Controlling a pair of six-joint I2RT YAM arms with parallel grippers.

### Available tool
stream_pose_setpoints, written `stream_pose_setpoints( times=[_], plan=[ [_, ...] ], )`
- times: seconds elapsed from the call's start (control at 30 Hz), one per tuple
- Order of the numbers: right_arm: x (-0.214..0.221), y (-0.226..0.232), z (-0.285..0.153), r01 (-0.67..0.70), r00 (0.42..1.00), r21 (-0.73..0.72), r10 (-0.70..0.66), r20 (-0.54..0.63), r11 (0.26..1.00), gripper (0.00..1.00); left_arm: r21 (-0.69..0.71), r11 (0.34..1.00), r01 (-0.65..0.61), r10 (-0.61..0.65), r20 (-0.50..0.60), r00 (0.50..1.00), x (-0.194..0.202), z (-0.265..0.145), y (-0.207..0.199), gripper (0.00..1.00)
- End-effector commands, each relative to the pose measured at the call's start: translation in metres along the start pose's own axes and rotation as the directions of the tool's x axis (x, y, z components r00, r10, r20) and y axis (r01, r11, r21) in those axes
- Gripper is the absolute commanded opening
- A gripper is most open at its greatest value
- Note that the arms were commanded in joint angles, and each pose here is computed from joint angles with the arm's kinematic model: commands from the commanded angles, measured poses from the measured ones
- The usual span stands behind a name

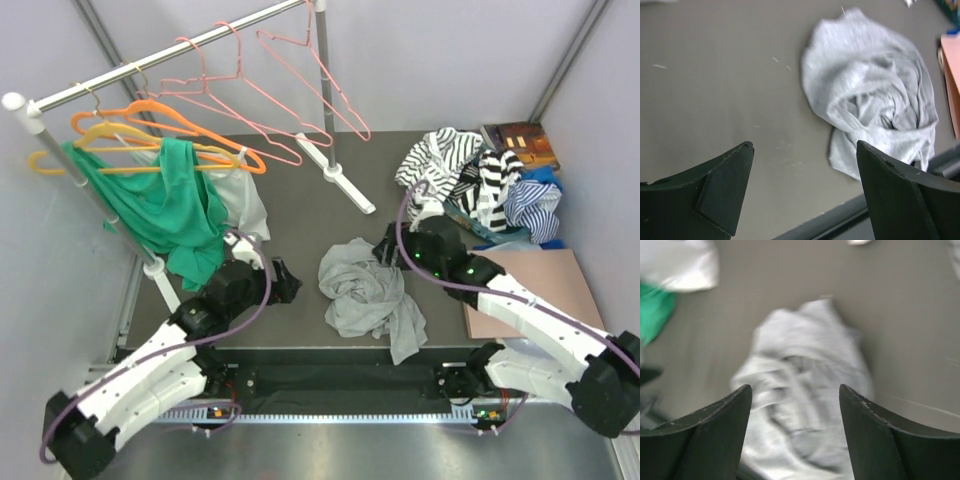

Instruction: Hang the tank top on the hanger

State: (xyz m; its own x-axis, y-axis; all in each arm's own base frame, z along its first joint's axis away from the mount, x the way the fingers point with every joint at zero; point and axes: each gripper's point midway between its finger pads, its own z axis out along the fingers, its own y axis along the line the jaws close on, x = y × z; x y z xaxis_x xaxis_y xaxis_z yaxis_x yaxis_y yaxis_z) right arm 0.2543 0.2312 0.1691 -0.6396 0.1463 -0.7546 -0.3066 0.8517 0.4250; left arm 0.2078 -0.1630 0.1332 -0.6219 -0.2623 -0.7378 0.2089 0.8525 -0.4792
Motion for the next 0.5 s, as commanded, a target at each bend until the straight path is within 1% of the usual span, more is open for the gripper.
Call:
stream_pose_setpoints(
  times=[0.0, 0.07, 0.1, 0.13, 0.2, 0.23, 0.33, 0.37, 0.43, 0.47],
  plan=[
    [0.015, -0.063, -0.002, -0.075, 0.997, 0.133, 0.078, -0.018, 0.988, 0.68, 0.147, 0.989, 0.033, -0.040, 0.049, 0.998, -0.005, 0.023, -0.052, 0.89],
    [0.021, -0.073, 0.000, -0.083, 0.996, 0.155, 0.089, -0.029, 0.984, 0.65, 0.147, 0.988, 0.041, -0.043, 0.008, 0.999, 0.009, 0.038, -0.060, 0.88],
    [0.029, -0.083, 0.002, -0.090, 0.994, 0.181, 0.100, -0.047, 0.979, 0.63, 0.184, 0.982, 0.040, -0.044, 0.013, 0.999, 0.009, 0.041, -0.074, 0.88],
    [0.033, -0.086, 0.003, -0.093, 0.993, 0.189, 0.105, -0.057, 0.978, 0.62, 0.163, 0.986, 0.036, -0.034, -0.020, 0.999, 0.020, 0.050, -0.073, 0.88],
    [0.043, -0.088, 0.007, -0.098, 0.990, 0.183, 0.114, -0.081, 0.978, 0.60, 0.182, 0.983, 0.027, -0.021, -0.032, 0.999, 0.022, 0.056, -0.087, 0.88],
    [0.046, -0.087, 0.008, -0.102, 0.989, 0.175, 0.119, -0.087, 0.979, 0.60, 0.160, 0.987, 0.021, -0.011, -0.063, 0.998, 0.029, 0.063, -0.085, 0.88],
    [0.058, -0.093, 0.011, -0.105, 0.986, 0.186, 0.126, -0.106, 0.977, 0.57, 0.169, 0.985, 0.020, -0.007, -0.074, 0.997, 0.031, 0.071, -0.092, 0.88],
    [0.059, -0.093, 0.013, -0.107, 0.986, 0.182, 0.128, -0.104, 0.978, 0.54, 0.172, 0.985, 0.023, -0.011, -0.074, 0.997, 0.031, 0.072, -0.092, 0.89],
    [0.069, -0.090, 0.015, -0.108, 0.982, 0.154, 0.130, -0.138, 0.982, 0.49, 0.177, 0.984, 0.029, -0.016, -0.074, 0.997, 0.033, 0.074, -0.093, 0.89],
    [0.072, -0.087, 0.015, -0.108, 0.980, 0.137, 0.129, -0.150, 0.985, 0.39, 0.175, 0.984, 0.032, -0.019, -0.073, 0.997, 0.033, 0.074, -0.093, 0.90]
  ],
)
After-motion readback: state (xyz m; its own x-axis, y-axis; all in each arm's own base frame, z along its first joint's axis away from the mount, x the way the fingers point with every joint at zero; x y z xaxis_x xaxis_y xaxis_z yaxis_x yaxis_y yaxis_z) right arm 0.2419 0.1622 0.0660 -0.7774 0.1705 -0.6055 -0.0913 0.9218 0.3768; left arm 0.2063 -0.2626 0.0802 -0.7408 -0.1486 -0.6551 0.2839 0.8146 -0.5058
